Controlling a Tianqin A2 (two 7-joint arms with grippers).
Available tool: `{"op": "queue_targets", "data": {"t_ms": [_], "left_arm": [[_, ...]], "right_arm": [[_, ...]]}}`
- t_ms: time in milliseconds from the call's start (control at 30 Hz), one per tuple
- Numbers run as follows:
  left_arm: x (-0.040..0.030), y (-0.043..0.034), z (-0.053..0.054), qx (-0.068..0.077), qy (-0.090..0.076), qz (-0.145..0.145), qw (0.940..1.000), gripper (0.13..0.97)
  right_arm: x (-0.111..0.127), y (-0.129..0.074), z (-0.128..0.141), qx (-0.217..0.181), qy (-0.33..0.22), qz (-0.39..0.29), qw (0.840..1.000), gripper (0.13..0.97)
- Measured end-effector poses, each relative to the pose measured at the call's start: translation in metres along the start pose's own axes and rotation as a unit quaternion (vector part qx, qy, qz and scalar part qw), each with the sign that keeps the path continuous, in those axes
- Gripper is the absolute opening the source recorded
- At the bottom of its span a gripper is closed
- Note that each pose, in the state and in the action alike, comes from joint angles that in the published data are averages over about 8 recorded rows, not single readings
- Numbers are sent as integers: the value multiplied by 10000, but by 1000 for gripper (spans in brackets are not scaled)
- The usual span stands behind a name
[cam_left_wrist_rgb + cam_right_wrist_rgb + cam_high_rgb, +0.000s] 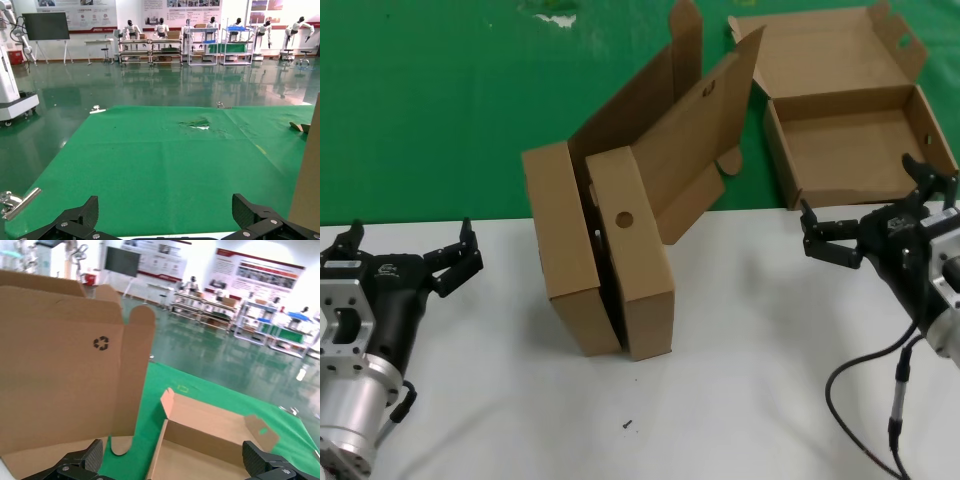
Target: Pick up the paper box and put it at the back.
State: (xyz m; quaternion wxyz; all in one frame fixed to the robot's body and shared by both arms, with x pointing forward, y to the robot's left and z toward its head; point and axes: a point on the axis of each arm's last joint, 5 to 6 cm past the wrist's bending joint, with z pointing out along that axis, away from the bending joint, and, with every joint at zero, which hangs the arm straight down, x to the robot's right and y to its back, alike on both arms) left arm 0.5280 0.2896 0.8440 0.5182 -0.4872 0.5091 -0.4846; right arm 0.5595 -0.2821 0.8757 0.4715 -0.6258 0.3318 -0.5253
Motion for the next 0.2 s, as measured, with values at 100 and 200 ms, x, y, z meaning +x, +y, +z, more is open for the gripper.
{"op": "queue_targets", "data": {"t_ms": [100,200], "left_arm": [[8,-17,-37,7,30,18,10000,921],[13,-26,-55,12,46,26,10000,921]], "right_arm": [[-37,23,-68,0,143,213,9997,966],[-55,34,-103,-3,216,319,9993,966]]}}
